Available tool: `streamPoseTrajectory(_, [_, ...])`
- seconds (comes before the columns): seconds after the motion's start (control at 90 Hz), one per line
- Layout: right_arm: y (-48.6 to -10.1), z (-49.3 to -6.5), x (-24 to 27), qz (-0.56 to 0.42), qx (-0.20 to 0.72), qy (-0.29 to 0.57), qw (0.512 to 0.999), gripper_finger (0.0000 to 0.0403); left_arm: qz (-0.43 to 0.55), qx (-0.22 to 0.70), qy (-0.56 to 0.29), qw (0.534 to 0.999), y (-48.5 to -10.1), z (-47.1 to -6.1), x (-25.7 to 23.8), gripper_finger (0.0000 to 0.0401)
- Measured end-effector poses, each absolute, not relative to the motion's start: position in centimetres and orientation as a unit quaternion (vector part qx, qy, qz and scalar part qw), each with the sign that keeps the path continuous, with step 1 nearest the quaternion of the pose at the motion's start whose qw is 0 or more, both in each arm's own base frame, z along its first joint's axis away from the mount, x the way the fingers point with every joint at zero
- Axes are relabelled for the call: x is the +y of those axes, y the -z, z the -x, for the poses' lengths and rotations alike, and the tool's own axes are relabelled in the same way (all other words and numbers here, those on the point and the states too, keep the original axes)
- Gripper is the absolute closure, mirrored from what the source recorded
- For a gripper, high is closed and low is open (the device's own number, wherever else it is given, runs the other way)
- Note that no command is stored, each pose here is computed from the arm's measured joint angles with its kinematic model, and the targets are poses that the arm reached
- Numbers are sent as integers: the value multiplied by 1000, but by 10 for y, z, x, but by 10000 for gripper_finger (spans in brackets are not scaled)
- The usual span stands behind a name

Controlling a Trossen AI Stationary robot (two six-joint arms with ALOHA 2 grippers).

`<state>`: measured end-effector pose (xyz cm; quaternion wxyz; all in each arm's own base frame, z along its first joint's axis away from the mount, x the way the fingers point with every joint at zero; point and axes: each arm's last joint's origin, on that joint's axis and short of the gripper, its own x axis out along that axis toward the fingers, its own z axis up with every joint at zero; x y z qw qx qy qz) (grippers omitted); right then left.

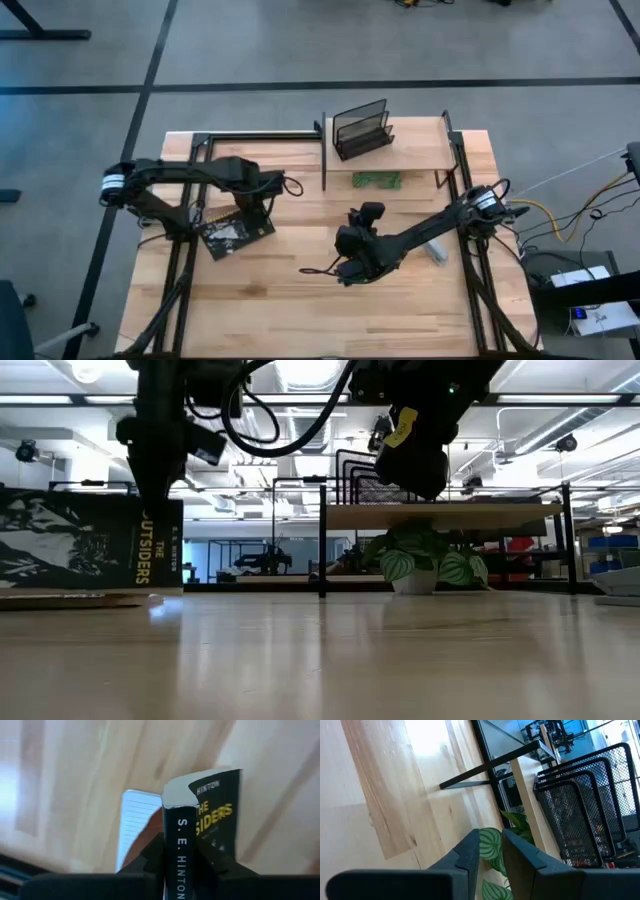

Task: Stock shelves
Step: Remove the black book from the black desk organizer on the shelf, then remove the black desk organizer from the shelf

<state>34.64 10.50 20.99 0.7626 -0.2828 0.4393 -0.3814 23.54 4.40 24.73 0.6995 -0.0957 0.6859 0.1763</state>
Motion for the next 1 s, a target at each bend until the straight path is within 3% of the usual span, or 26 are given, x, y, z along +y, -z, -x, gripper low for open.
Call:
streamPoseTrajectory(0.3, [-210, -347, 105, 279, 440, 380, 764, 350, 34, 712, -230, 663, -234, -241, 50, 297])
streamPoseTrajectory(0.6, [-209, -347, 106, 268, 440, 380, 768, 366, 1, 711, -256, 655, -233, -241, 52, 225])
streamPoseTrajectory(1.0, [-209, -347, 106, 263, 444, 376, 770, 347, -13, 712, -253, 655, -233, -241, 53, 157])
